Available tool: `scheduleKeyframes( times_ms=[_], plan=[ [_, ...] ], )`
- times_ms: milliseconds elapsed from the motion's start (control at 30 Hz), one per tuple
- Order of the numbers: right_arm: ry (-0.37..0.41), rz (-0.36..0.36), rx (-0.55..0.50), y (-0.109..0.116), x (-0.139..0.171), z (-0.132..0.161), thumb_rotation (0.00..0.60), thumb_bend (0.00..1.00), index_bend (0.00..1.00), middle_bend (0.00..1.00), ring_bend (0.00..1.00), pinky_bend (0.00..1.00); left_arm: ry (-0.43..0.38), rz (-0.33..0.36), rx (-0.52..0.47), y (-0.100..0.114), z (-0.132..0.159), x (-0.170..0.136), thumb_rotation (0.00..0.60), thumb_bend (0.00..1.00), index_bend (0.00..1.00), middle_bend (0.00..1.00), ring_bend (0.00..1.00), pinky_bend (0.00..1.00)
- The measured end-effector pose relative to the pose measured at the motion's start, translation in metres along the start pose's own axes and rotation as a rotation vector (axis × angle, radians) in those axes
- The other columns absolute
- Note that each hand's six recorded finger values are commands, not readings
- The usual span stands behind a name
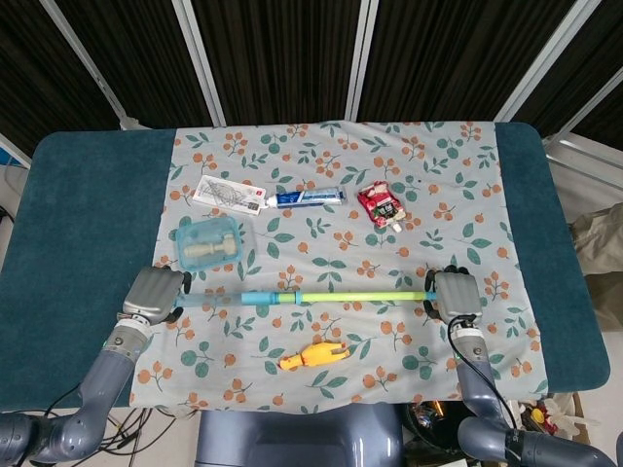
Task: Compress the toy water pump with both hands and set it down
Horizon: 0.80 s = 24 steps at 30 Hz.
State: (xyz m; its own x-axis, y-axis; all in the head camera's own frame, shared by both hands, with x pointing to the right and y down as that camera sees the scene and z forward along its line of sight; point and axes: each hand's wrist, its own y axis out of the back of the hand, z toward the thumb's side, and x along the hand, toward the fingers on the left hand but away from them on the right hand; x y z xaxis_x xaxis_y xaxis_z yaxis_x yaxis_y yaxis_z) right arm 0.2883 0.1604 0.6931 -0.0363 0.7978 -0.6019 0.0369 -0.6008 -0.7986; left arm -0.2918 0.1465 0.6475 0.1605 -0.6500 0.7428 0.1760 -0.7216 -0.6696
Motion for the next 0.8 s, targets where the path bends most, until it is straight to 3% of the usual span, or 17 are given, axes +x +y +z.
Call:
scheduleKeyframes(
  times_ms=[800],
  plan=[
    [0.073, -0.009, -0.017, 0.016, 0.002, 0.039, 0.6, 0.41, 0.83, 0.58, 0.31, 0.27, -0.042, 0.0, -0.009, 0.012, 0.038, 0.008, 0.6, 0.37, 0.59, 0.53, 0.36, 0.47]
  ],
)
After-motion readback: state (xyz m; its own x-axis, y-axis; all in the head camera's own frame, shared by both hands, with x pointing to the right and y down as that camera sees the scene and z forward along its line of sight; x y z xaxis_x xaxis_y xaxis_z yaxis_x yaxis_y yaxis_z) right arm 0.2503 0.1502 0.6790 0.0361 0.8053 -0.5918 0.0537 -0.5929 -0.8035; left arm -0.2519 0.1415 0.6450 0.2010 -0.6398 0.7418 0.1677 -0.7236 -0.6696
